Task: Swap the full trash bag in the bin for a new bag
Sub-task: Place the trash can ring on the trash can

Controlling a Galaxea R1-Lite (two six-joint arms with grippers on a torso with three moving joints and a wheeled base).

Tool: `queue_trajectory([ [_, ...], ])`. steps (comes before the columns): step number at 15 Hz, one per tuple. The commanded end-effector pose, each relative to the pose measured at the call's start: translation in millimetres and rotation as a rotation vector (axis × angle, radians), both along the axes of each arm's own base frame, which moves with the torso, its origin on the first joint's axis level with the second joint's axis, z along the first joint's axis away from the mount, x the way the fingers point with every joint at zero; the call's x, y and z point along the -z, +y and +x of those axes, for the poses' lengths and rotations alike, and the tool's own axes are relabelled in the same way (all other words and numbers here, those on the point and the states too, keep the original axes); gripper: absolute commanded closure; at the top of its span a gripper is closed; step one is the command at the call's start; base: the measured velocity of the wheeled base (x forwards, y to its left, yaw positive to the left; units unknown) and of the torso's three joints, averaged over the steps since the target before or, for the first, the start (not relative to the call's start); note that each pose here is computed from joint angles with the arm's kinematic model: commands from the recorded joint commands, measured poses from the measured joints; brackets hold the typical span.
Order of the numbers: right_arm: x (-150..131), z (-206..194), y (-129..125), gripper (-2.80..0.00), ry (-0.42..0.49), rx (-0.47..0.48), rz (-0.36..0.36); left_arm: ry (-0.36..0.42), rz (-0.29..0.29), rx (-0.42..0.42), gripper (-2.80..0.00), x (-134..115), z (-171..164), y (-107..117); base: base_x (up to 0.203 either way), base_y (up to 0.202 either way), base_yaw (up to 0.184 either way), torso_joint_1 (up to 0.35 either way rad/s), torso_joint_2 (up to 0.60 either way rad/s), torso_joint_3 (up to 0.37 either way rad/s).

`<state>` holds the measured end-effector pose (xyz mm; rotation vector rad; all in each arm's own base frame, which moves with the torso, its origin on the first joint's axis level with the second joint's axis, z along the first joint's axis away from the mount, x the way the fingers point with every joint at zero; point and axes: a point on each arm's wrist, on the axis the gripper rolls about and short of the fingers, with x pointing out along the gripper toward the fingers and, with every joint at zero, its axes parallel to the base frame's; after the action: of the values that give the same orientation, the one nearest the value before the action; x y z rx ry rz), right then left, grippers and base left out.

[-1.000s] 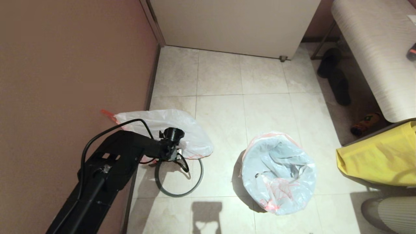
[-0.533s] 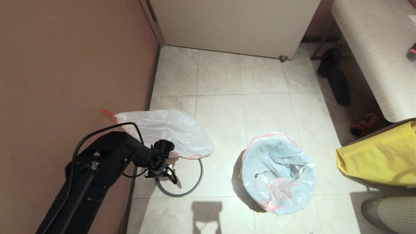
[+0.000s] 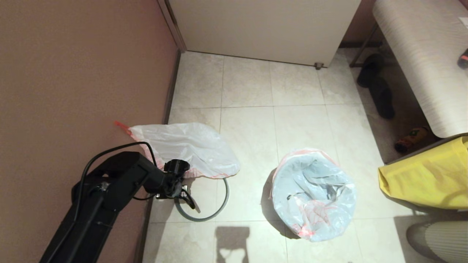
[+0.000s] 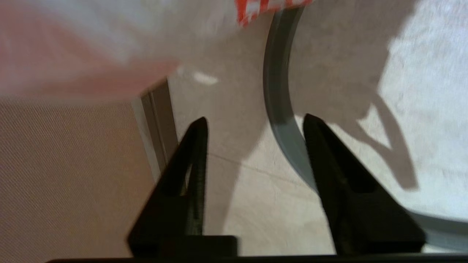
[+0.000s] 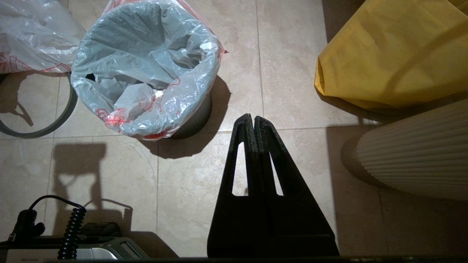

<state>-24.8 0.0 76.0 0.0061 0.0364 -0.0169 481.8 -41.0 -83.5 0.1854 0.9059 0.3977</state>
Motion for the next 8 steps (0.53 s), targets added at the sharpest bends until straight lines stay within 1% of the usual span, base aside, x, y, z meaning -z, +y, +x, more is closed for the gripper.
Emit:
queue_trajectory([
  [1,0.0,0.1,0.0,0.00,0.002,0.000,0.000,0.006,0.040,-0.030,-2.80,17.6,6.8,1.3,0.000,0.000,0.000,0.000,0.00,0.000],
  [4,0.0,0.1,0.0,0.00,0.002,0.000,0.000,-0.013,0.070,-0.057,-2.80,28.6,19.3,3.0,0.000,0.000,0.000,0.000,0.00,0.000],
  [5,0.0,0.1,0.0,0.00,0.002,0.000,0.000,0.001,0.072,-0.063,-2.80,30.0,22.2,4.2,0.000,0.000,0.000,0.000,0.00,0.000],
  [7,0.0,0.1,0.0,0.00,0.002,0.000,0.000,0.058,0.081,-0.060,-2.80,43.7,21.6,5.2,0.000,0.000,0.000,0.000,0.00,0.000],
  [8,0.0,0.1,0.0,0.00,0.002,0.000,0.000,0.074,0.086,-0.038,-2.80,45.5,21.9,5.7,0.000,0.000,0.000,0.000,0.00,0.000],
])
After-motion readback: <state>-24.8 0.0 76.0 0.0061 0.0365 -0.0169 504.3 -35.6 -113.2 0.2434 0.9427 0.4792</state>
